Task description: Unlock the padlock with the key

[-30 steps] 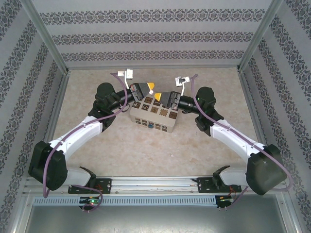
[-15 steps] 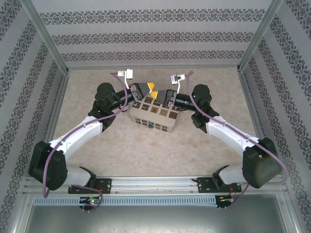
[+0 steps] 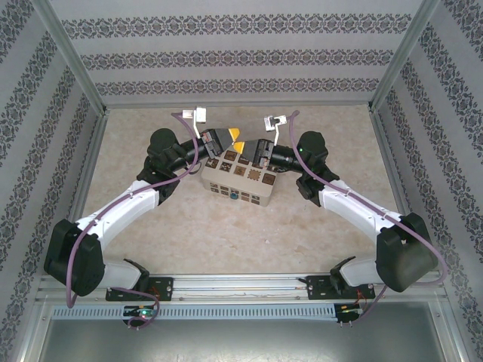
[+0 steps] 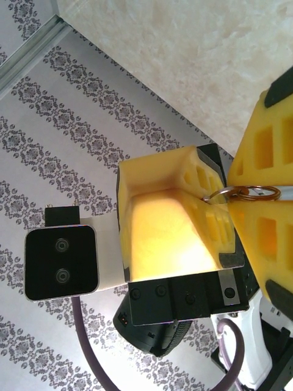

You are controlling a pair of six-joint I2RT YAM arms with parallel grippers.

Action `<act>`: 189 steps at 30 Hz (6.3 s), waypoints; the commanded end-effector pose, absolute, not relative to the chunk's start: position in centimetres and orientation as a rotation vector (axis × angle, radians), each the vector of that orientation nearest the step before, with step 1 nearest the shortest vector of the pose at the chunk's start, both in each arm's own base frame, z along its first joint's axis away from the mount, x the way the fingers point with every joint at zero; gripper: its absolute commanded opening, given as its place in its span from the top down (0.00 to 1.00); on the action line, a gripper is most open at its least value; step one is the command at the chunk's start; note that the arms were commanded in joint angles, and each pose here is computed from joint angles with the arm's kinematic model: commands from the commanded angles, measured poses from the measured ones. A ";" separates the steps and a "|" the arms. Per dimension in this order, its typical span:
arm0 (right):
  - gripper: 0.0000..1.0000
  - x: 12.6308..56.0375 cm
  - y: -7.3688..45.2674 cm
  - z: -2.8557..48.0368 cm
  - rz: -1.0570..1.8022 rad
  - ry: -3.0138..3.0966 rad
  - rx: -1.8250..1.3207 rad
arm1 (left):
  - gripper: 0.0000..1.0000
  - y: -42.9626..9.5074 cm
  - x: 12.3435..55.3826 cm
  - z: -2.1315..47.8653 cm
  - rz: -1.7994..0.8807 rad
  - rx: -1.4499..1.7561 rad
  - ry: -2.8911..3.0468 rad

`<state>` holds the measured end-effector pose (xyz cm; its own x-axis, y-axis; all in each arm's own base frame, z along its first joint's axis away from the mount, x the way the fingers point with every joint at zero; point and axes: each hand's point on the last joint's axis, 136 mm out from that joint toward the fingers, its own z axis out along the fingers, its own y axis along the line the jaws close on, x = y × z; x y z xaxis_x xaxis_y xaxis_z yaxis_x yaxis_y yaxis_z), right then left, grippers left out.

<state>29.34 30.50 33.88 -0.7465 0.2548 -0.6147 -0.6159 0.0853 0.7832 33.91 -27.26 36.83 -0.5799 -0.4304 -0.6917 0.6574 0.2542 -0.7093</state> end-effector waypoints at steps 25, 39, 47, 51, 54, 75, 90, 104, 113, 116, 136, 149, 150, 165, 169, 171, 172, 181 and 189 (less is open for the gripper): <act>1.00 30.0 24.7 23.3 1.107 2.086 -0.385 | 0.44 -20.9 31.6 35.6 -1.089 0.151 1.636; 1.00 31.5 24.3 16.7 0.985 2.288 -0.364 | 0.38 -15.0 30.3 23.6 -0.744 -0.109 1.962; 1.00 33.2 25.6 14.0 1.048 2.359 -0.299 | 0.40 -15.2 29.1 17.7 -0.699 -0.063 2.138; 1.00 33.8 26.1 12.9 1.075 2.384 -0.285 | 0.46 -16.0 28.7 16.5 -0.741 0.005 2.125; 1.00 34.0 26.2 12.2 1.075 2.397 -0.273 | 0.49 -16.6 28.6 15.8 -0.777 0.026 2.114; 1.00 31.9 26.3 7.3 1.093 2.530 -0.246 | 0.53 -22.7 30.0 11.3 -0.903 0.276 2.145; 1.00 31.6 25.8 6.8 1.053 2.552 -0.237 | 0.52 -24.8 31.8 7.1 -0.948 0.310 2.174; 1.00 31.9 25.9 6.5 1.043 2.565 -0.242 | 0.47 -26.2 33.5 5.1 -0.975 0.290 2.206; 1.00 32.0 26.0 6.4 1.043 2.567 -0.245 | 0.49 -27.6 33.7 4.4 -1.007 0.295 2.227; 1.00 32.0 25.9 6.4 1.042 2.566 -0.246 | 0.49 -27.9 33.5 4.2 -1.010 0.303 2.237; 1.00 31.9 25.9 6.5 1.042 2.566 -0.237 | 0.59 -29.5 33.9 3.8 -0.948 0.272 2.261; 1.00 32.1 26.2 7.8 1.057 2.534 -0.241 | 0.73 -29.5 35.0 4.1 -0.913 0.243 2.253; 1.00 32.1 26.1 8.0 1.057 2.529 -0.241 | 0.74 -29.4 35.0 4.2 -0.912 0.244 2.251; 1.00 33.1 25.9 14.3 1.100 2.341 -0.271 | 0.80 -29.3 34.9 6.4 -0.931 0.213 2.233; 1.00 32.3 24.5 16.7 1.062 2.260 -0.303 | 0.80 -29.5 34.4 7.2 -0.961 0.207 2.267; 1.00 31.4 23.9 17.2 1.035 2.231 -0.334 | 0.80 -29.7 34.1 7.8 -0.986 0.201 2.279; 1.00 30.9 23.5 17.1 1.014 2.220 -0.344 | 0.80 -29.7 34.0 8.0 -0.997 0.196 2.287; 1.00 25.8 22.2 14.5 0.831 2.129 -0.445 | 0.78 -30.7 33.0 9.4 -1.091 0.145 2.397; 1.00 23.7 22.5 11.4 0.750 2.055 -0.465 | 0.79 -30.9 32.9 10.5 -1.134 0.048 2.447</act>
<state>22.61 22.66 10.60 -0.6384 -0.0827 -0.7653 -0.5720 0.7163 0.3998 33.02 -29.64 7.08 -0.9025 -0.1287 -0.4110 0.2052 0.7106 -0.6730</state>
